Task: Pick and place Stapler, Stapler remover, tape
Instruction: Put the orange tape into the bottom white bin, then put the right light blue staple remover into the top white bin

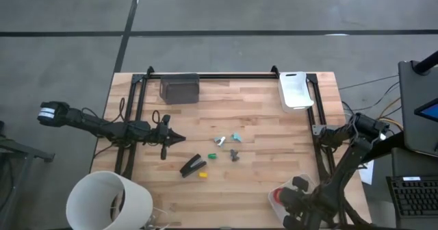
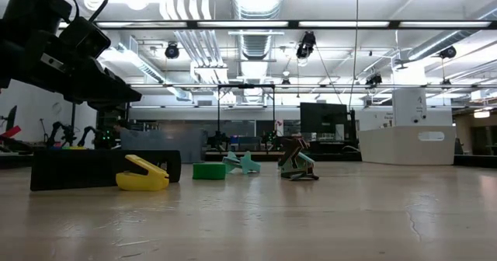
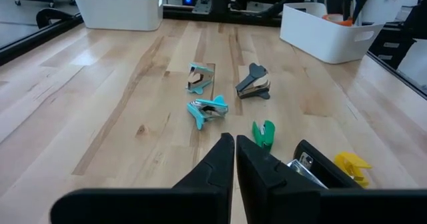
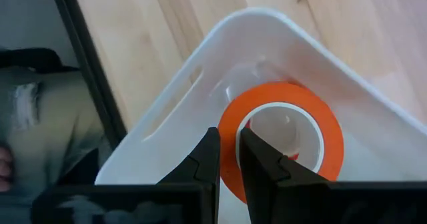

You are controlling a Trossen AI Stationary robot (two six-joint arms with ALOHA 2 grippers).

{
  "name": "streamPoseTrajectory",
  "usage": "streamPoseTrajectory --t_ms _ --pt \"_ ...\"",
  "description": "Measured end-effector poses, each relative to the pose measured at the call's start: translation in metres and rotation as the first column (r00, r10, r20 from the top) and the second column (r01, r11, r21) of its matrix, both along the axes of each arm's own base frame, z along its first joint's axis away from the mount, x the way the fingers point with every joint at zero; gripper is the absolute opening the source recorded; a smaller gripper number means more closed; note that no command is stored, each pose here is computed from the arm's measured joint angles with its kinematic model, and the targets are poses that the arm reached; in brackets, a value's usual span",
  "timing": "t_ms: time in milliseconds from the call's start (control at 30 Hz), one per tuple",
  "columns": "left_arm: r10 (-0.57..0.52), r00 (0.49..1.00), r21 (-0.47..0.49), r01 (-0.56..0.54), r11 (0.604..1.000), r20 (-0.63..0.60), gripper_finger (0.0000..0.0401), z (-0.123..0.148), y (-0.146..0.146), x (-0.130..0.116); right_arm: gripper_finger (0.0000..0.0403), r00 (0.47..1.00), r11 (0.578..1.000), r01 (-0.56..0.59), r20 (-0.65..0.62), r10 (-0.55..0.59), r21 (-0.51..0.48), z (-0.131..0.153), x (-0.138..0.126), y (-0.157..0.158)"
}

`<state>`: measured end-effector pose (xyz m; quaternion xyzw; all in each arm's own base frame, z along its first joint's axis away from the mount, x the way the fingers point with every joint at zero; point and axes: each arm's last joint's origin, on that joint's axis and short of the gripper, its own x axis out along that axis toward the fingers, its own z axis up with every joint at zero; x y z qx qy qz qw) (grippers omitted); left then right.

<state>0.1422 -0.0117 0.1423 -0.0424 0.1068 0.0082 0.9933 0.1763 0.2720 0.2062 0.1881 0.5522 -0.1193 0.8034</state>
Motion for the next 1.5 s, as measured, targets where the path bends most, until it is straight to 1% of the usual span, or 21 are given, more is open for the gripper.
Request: streamPoseTrajectory --t_ms 300,633,733,1033,1167,1333,1433,1500 --pt "0.0 1.0 0.0 0.0 1.0 0.0 0.0021 0.0 0.0 0.0 0.0034 1.0 0.999 -0.012 -0.013 0.012 -0.044 -0.011 0.004 0.001" --pt "0.0 1.0 0.0 0.0 1.0 0.0 0.0019 0.0 0.0 0.0 0.0037 1.0 0.999 -0.004 -0.017 0.003 -0.046 -0.013 0.004 0.002" --pt "0.0 1.0 0.0 0.0 1.0 0.0 0.0021 0.0 0.0 0.0 0.0051 1.0 0.999 0.007 -0.018 -0.007 -0.036 -0.011 0.003 0.001" --pt "0.0 1.0 0.0 0.0 1.0 0.0 0.0019 0.0 0.0 0.0 0.0118 1.0 1.0 0.014 -0.019 -0.014 -0.025 -0.009 0.004 0.0" --pt "0.0 1.0 0.0 0.0 1.0 0.0 0.0021 0.0 0.0 0.0 0.0141 1.0 1.0 0.012 -0.024 -0.012 0.012 0.0 0.003 -0.002" --pt "0.0 1.0 0.0 0.0 1.0 0.0 0.0018 0.0 0.0 0.0 0.0155 1.0 0.998 0.011 0.026 -0.013 0.062 0.021 0.003 -0.003" --pt "0.0 1.0 0.0 0.0 1.0 0.0 0.0019 0.0 0.0 0.0 0.0157 0.994 0.999 0.017 0.105 -0.022 0.05 0.031 0.003 -0.006" --pt "0.0 1.0 0.0 0.0 1.0 0.0 0.0021 0.0 0.0 0.0 0.0155 0.988 1.0 -0.001 0.157 -0.002 0.022 0.036 0.004 -0.006"
